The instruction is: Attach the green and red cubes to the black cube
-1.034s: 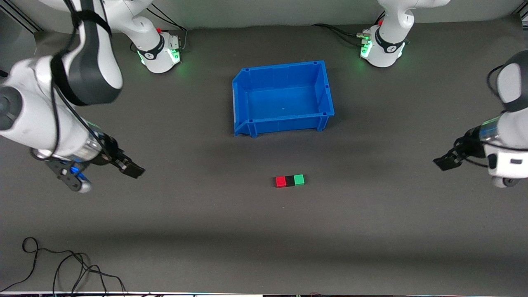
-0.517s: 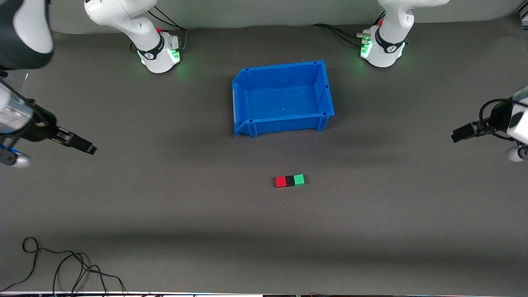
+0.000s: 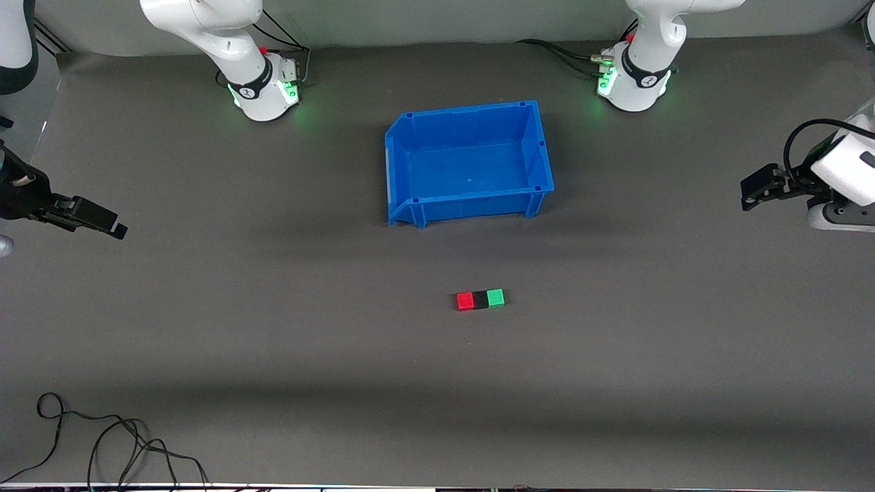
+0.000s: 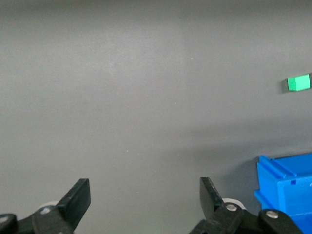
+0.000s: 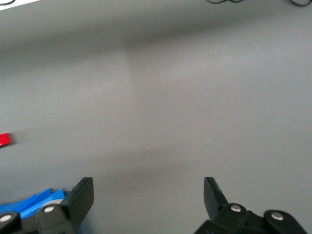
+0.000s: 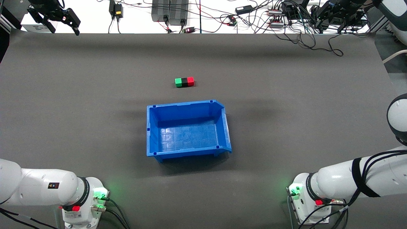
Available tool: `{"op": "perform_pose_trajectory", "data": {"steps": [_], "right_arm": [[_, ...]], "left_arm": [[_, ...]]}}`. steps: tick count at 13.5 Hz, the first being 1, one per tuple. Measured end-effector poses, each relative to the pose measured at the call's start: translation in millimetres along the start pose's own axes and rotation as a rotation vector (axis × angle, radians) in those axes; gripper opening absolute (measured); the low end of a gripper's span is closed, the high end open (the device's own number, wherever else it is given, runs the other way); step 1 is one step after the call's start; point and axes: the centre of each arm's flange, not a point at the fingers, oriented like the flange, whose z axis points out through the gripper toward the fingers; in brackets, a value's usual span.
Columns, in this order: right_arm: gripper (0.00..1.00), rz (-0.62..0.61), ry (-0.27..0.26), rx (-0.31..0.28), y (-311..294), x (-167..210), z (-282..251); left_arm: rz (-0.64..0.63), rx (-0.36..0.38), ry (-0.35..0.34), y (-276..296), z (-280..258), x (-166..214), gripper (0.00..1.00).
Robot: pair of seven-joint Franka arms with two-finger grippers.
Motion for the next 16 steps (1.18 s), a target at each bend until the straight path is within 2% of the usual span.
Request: {"op": "perform_pose_trajectory", "data": {"steps": [3, 7, 16], "right_arm": [[1.0, -0.062, -0.056, -0.054, -6, -14, -10], [1.0, -0.145, -0.06, -0.059, -6, -17, -17], [1.0, -0.149, -0.089, -0.062, -5, -21, -15]], "left_arm": [[0.005, 0.0, 0.001, -9, -2, -3, 1.0], [0.009, -0.005, -0.001, -9, -1, -3, 1.0], [-0.011, -0.031, -0.004, -15, 2, -4, 1.0]]}}
